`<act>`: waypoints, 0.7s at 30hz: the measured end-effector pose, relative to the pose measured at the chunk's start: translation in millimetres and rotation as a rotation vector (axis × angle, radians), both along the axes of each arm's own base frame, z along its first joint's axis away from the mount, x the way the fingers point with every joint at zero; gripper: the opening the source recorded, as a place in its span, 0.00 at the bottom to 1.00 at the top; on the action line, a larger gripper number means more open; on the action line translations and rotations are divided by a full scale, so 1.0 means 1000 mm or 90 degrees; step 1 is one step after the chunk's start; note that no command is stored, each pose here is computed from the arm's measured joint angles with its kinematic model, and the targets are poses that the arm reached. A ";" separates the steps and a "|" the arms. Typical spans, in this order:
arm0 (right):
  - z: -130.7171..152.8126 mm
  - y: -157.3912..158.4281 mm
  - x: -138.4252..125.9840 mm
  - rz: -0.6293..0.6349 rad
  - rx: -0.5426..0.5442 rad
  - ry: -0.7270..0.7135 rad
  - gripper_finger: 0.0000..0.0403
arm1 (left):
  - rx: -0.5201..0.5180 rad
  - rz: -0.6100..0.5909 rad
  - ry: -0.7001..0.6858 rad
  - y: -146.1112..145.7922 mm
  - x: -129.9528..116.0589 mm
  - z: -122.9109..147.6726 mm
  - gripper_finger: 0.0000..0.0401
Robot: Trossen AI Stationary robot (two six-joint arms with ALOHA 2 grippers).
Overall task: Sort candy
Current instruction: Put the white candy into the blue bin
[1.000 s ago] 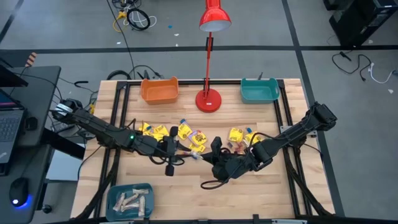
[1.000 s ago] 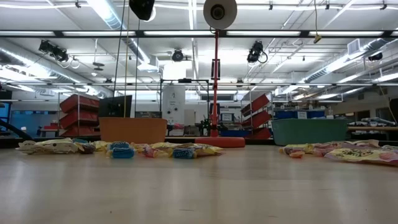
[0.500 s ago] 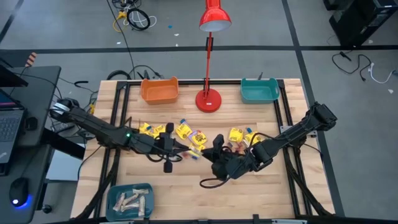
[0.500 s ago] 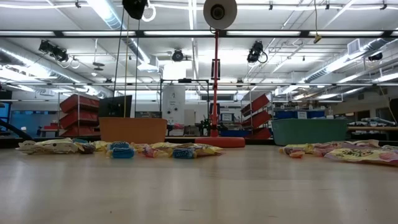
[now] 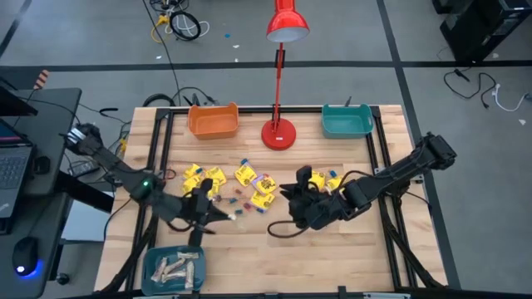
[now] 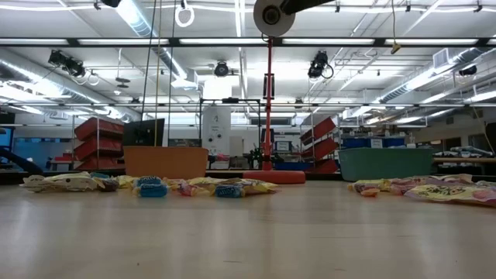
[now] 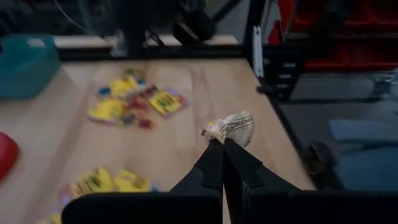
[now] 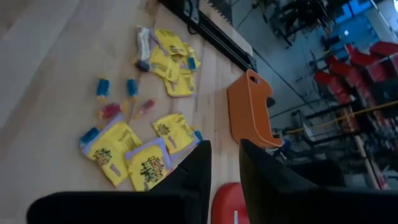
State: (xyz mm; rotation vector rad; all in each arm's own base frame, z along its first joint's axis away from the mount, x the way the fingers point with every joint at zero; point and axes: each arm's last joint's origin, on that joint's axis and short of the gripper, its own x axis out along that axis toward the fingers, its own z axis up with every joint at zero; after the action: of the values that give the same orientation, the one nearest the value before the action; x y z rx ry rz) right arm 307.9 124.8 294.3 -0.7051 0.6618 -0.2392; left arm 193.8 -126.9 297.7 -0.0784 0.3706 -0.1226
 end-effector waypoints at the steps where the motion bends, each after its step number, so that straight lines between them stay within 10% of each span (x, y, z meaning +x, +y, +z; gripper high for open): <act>1: 0.001 -0.003 0.001 -0.007 0.004 -0.003 0.17 | -0.012 -0.003 0.015 -0.003 -0.003 0.002 0.00; 13: -0.002 -0.045 0.016 -0.034 0.086 0.015 0.17 | -0.105 -0.150 0.292 -0.054 -0.040 0.014 0.00; 21: 0.000 -0.062 0.024 -0.001 0.144 0.013 0.17 | -0.217 -0.057 0.469 -0.071 -0.060 0.000 0.00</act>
State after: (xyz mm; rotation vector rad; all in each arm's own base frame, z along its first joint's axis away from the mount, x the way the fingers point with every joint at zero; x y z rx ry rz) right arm 331.8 62.8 294.2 -0.4910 0.6968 -0.1558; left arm 133.4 -197.6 297.5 -0.4505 1.0873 -0.2453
